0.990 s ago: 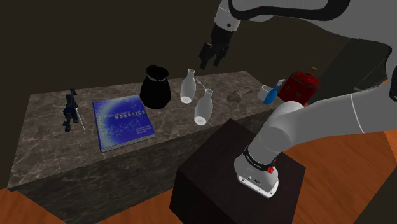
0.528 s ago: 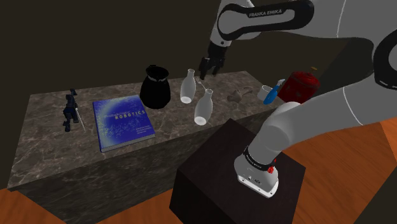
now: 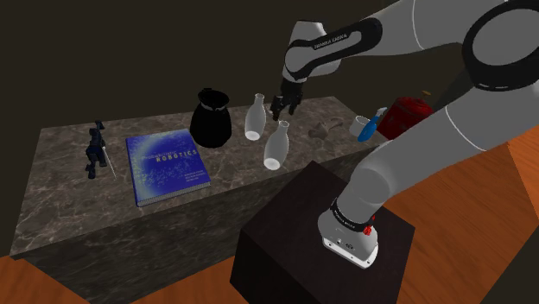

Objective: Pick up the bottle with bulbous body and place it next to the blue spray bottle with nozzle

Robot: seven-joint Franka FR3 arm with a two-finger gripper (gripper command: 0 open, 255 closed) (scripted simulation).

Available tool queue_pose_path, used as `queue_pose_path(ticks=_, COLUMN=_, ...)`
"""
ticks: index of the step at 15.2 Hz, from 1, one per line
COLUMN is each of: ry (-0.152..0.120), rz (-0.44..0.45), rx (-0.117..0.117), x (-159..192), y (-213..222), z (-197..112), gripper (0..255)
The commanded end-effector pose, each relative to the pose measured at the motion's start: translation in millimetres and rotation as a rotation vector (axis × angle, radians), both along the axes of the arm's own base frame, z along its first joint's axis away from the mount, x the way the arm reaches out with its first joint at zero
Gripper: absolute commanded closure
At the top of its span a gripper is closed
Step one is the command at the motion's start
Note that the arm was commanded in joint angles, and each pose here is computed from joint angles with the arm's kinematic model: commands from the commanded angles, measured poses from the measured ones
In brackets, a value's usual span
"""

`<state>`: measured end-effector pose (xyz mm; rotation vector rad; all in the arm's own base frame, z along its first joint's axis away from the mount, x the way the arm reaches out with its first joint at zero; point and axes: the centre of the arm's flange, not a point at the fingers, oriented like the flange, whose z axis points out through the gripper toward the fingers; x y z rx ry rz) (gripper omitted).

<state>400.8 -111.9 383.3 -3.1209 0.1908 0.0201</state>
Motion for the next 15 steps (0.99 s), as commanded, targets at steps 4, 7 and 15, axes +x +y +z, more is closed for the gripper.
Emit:
queue_pose_path(ticks=4, ry=0.021, rz=-0.012, rx=-0.017, x=8.7, y=-22.3, z=-45.0, gripper=0)
queue_pose_path(ticks=7, ry=0.021, rz=-0.012, rx=-0.017, x=8.1, y=-22.4, z=-60.8, gripper=0)
queue_pose_path(ticks=15, ry=0.021, rz=-0.012, rx=-0.017, x=7.5, y=-22.4, z=-79.7, gripper=0)
